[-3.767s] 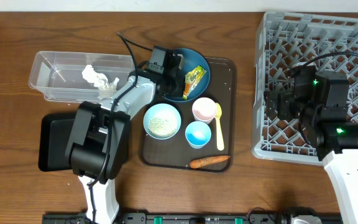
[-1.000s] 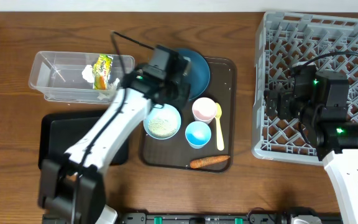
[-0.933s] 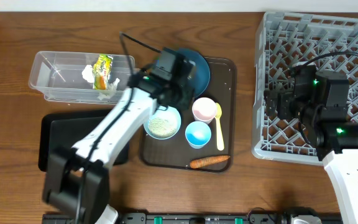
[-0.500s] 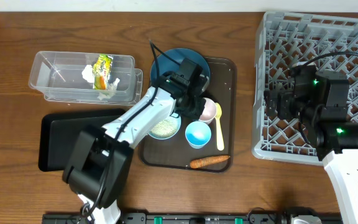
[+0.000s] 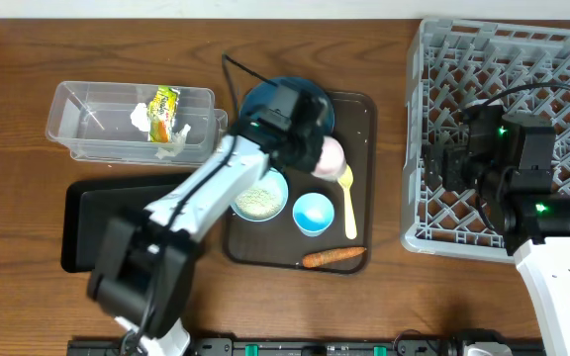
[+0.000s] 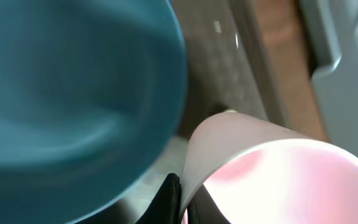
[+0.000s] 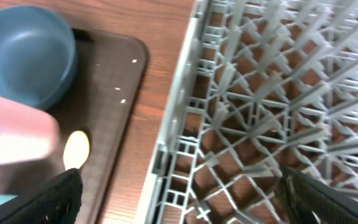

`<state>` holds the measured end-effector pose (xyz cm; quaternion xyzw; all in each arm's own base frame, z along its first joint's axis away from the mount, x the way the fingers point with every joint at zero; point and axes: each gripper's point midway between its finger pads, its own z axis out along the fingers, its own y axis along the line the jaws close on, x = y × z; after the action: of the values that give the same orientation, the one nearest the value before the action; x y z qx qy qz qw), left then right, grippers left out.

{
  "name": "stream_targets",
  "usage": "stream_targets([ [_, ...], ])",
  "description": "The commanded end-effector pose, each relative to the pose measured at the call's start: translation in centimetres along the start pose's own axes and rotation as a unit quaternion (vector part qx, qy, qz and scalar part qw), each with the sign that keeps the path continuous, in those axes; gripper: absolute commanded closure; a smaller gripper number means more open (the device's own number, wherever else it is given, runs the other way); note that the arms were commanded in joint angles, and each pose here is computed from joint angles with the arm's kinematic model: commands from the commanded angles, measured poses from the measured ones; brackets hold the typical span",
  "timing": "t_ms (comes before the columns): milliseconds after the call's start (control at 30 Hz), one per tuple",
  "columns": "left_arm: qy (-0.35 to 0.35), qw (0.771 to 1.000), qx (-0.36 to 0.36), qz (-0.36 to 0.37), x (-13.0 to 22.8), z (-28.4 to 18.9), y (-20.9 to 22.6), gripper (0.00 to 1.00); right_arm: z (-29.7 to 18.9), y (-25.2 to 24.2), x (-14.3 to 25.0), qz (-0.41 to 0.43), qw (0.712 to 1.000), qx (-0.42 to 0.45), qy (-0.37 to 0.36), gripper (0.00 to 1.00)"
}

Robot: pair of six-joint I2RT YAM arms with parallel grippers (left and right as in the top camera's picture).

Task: Sort waste into correct bins and load items into the dishwasher rack
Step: 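Reach left gripper to pink cup and grasp its rim, then lift pink cup and hand it toward right gripper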

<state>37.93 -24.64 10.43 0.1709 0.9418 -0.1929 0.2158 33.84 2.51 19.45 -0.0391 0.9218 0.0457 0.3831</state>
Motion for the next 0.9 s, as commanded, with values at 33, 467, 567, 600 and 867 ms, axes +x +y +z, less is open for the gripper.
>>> stream_targets([
  [33, -0.078, 0.992, 0.021, -0.096, -4.0, -4.8, 1.8, 0.94, 0.0, -2.1, -0.9, 0.038, 0.997, 0.064, -0.01, 0.01],
  [467, -0.109, 0.908, 0.399, -0.06, -7.5, -11.2, -1.2, 0.94, 0.7, 13.0, -2.6, -0.126, 0.888, -0.434, -0.087, 0.01],
  [567, -0.111, 0.897, 0.427, -0.043, -7.5, -11.4, -1.5, 0.94, 1.1, 13.8, -3.1, -0.136, 0.865, -0.471, -0.108, 0.01],
  [600, -0.107, 0.895, 0.431, -0.042, -7.4, -11.4, -1.7, 0.94, 1.4, 13.9, -3.3, -0.14, 0.86, -0.478, -0.114, 0.01],
  [867, -0.092, 0.889, 0.448, -0.031, -6.9, -11.2, -3.4, 0.94, 0.8, 15.6, -4.8, -0.191, 0.822, -0.507, -0.174, 0.01],
])
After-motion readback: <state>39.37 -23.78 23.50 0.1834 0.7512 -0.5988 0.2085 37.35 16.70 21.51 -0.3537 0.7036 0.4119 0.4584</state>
